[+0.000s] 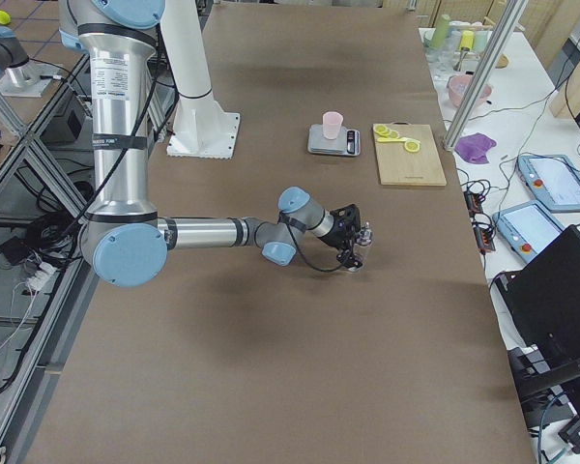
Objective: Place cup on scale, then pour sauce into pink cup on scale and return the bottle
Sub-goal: 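Lower the glass bottle onto the table with the right gripper, then open the right gripper and withdraw it from the bottle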
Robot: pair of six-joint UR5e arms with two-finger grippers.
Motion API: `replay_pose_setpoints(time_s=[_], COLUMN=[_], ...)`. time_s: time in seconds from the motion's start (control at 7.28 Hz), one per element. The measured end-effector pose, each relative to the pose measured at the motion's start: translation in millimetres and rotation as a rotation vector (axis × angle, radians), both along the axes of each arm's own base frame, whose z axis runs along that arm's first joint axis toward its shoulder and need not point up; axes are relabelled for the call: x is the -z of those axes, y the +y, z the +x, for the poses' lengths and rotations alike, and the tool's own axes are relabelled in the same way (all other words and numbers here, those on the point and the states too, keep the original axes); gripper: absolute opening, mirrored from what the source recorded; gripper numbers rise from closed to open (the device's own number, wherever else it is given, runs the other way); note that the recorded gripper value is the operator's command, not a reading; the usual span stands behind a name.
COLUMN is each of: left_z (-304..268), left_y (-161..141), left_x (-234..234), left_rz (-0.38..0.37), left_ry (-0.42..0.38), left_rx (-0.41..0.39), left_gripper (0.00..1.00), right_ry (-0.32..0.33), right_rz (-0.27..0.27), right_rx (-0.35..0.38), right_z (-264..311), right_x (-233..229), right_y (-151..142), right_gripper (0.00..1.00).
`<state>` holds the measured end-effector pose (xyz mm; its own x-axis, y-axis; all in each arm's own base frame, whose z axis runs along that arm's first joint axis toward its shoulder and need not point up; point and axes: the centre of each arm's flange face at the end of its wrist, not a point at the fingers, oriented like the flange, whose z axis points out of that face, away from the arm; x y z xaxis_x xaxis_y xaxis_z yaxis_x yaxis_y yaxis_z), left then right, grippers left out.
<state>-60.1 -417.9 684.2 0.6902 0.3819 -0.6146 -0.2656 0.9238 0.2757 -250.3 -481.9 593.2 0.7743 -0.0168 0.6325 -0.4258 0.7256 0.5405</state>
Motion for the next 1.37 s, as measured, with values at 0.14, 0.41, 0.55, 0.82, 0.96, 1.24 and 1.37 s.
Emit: replay_pose_setpoints(time_s=[0.14,0.41,0.55,0.82,0.96,1.24,1.37], left_z=[0.0,0.0,0.0,-0.1,-0.1,0.0,0.0], left_y=[0.0,0.3,0.4,0.5,0.7,1.0,0.7], left_x=[-0.1,-1.3,-1.8,-2.4,-2.8,-2.8,-2.3], left_rz=[0.0,-0.002,-0.003,-0.002,-0.001,0.0,0.001], left_ry=[0.0,0.0,0.0,-0.001,-0.001,0.0,0.0], left_rx=[0.0,0.0,-0.001,-0.003,-0.005,-0.005,-0.006], left_gripper=[0.98,0.98,0.98,0.98,0.98,0.98,0.98], right_ry=[-0.002,-0.001,-0.013,-0.06,-0.079,-0.091,-0.096], right_rz=[0.001,0.001,0.008,0.023,0.022,0.018,0.015], right_rx=[0.0,0.004,0.009,0.015,0.017,0.022,0.029], right_z=[0.6,5.5,12.5,26.2,28.3,36.5,43.7], right_x=[1.0,-3.5,-8.7,-10.9,-7.9,-3.4,0.2], right_y=[0.7,9.5,22.0,51.5,62.7,83.9,92.9], right_gripper=[1.0,1.0,1.0,1.0,1.0,1.0,1.0])
